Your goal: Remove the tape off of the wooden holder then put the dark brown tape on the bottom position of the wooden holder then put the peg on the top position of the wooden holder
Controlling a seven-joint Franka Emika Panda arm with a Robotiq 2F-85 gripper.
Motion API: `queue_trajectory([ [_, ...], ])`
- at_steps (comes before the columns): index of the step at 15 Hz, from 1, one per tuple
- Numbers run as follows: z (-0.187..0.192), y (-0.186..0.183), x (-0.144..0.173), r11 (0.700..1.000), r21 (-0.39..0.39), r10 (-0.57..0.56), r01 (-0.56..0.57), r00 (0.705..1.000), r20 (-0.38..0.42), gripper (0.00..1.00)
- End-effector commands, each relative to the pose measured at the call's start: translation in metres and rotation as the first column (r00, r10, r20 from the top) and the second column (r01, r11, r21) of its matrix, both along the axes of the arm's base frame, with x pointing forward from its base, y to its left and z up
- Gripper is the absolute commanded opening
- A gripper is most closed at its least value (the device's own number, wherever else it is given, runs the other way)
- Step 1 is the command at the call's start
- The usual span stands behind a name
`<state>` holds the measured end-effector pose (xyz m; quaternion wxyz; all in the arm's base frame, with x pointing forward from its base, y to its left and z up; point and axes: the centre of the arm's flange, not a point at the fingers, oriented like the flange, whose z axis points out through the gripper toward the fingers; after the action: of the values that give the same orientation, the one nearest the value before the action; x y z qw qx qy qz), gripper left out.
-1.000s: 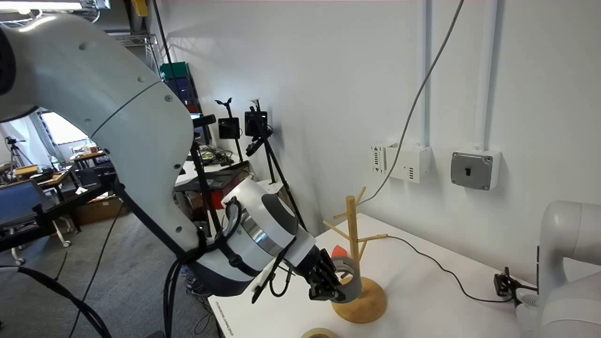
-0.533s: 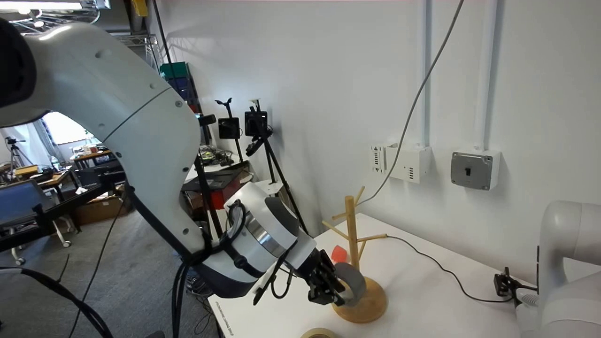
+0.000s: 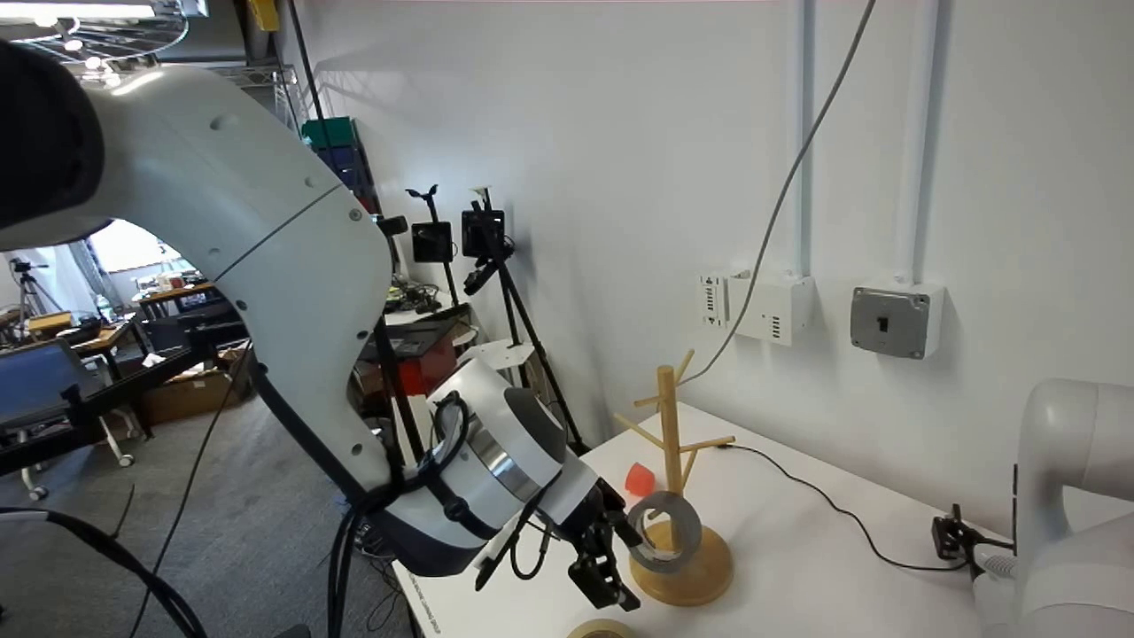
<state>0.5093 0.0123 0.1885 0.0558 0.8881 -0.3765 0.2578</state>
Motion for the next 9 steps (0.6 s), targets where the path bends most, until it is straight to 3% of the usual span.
queue_trajectory([
  [1,0.005,-0.007,-0.002,1.000,0.016,0.020,-0.019,0.999,-0.033,1.00],
  [9,0.023,-0.019,-0.025,0.998,-0.017,0.059,-0.062,0.985,-0.161,1.00],
])
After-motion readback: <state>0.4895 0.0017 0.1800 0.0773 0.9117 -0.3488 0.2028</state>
